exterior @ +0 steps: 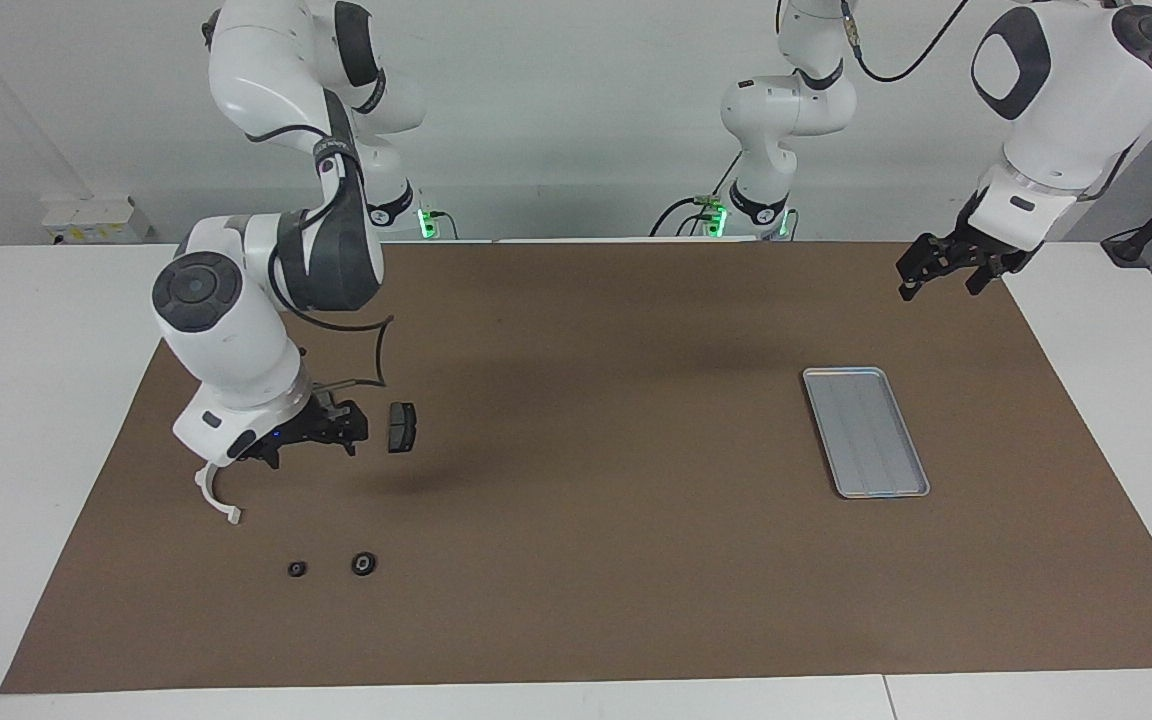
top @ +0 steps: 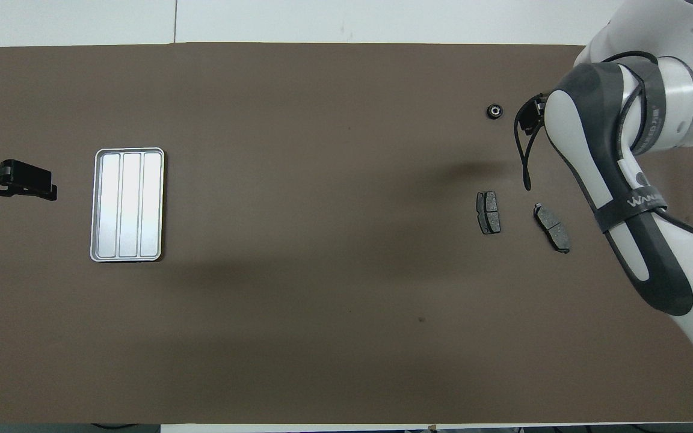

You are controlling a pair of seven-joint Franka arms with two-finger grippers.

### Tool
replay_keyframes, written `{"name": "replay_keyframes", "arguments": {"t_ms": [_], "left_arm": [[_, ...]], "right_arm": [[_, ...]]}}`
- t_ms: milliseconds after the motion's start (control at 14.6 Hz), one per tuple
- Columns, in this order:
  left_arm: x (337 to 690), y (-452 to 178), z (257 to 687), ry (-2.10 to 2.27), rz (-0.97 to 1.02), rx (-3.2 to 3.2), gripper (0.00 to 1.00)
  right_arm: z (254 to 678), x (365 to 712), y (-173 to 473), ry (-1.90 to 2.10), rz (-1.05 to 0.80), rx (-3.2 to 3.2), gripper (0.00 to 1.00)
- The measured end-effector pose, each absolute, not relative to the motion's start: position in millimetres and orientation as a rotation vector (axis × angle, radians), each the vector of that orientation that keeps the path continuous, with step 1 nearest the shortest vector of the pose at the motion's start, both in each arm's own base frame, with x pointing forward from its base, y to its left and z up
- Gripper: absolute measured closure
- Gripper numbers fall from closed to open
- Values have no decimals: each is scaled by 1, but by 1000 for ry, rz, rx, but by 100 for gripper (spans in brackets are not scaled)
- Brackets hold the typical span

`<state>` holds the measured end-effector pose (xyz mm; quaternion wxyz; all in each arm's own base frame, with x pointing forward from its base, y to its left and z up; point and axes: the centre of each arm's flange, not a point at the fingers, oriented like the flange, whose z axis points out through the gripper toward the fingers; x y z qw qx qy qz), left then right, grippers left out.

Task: Pick bearing gear from pile to tray

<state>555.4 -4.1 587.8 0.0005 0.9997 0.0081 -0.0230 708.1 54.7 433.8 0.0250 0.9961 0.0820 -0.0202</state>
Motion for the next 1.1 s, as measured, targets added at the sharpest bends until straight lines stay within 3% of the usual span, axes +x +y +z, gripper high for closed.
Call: {"name": "replay_keyframes", "arguments": {"t_ms": [1099], "left_arm": [[555, -4, 588, 25, -72, 3140, 0]], "right_arm": [[333, 745, 55, 131, 44, 3101, 0]]}}
